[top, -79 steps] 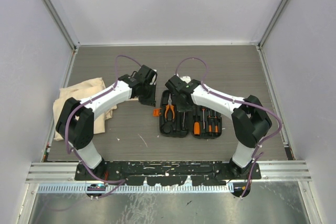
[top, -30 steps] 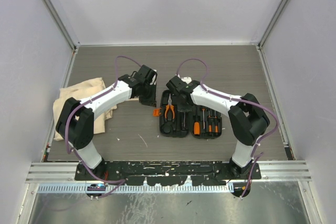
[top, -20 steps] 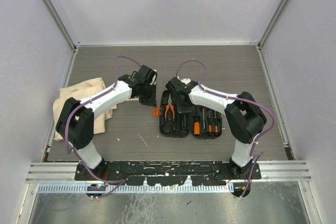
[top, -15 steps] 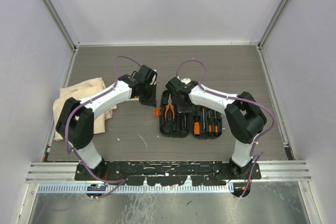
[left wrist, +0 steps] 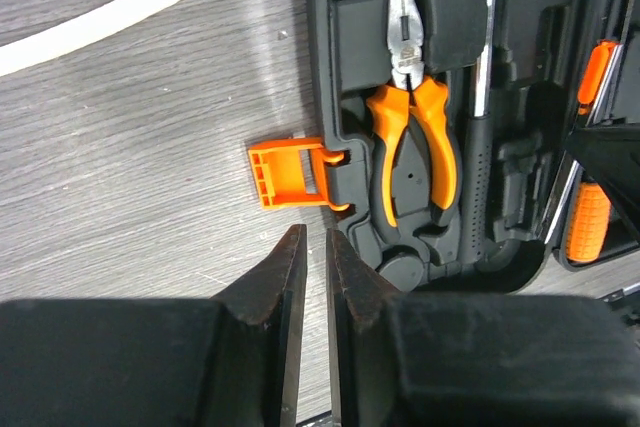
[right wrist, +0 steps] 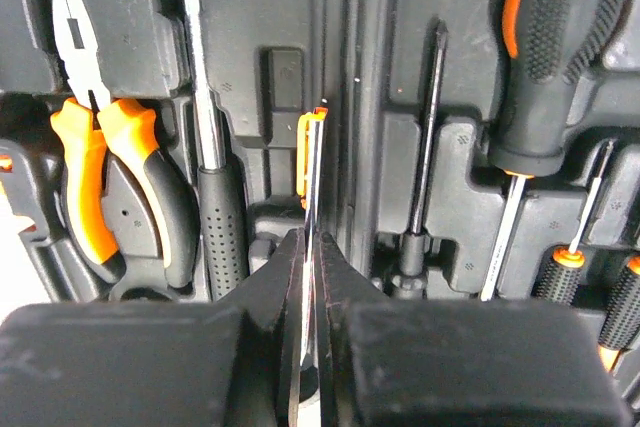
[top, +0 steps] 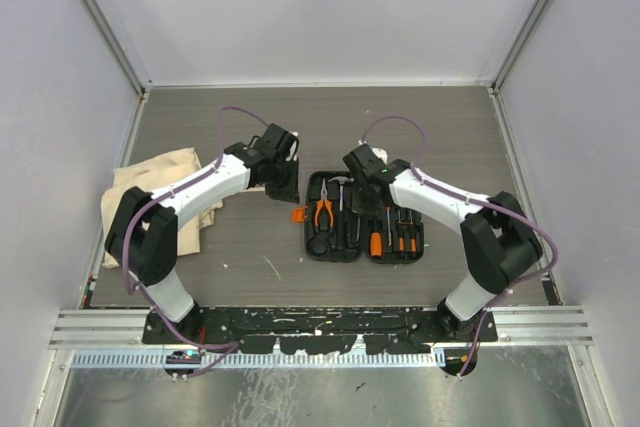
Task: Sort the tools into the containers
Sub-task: Adjust the utility knife in the storage box.
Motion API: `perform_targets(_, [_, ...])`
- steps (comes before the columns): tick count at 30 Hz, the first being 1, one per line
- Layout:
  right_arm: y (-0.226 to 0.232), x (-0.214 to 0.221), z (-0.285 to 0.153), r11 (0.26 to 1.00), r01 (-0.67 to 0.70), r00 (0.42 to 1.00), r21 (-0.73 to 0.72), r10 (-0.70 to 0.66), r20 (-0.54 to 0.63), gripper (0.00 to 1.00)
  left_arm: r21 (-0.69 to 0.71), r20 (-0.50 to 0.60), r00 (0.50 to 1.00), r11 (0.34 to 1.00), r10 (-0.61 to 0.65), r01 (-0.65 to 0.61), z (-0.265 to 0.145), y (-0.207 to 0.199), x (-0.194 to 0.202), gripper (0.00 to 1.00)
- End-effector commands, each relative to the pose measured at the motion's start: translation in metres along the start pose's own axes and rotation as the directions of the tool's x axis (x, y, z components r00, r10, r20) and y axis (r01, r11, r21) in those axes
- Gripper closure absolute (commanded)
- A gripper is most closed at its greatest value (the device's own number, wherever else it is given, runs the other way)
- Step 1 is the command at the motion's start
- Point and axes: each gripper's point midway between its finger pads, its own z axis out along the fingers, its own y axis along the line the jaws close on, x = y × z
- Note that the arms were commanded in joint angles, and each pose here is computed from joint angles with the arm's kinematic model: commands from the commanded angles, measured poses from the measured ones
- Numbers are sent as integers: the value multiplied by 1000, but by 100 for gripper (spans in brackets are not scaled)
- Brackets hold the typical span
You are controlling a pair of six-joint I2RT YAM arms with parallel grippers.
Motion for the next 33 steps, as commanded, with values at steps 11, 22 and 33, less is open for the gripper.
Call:
perform_targets(11, [24, -26, -17, 910, -108, 988, -400, 145, 62, 97, 250, 114, 990, 967, -85, 54, -23, -48, -29, 80])
perform_targets(22, [31, -16, 2, 895, -120, 992, -429, 127, -13, 94, 233, 94, 992, 971, -80, 56, -21, -43, -21, 81])
perform_targets(33, [17, -14, 10, 921, -133, 990, -365, 141, -3, 92, 229, 85, 993, 972, -81, 59, -18, -42, -19, 83])
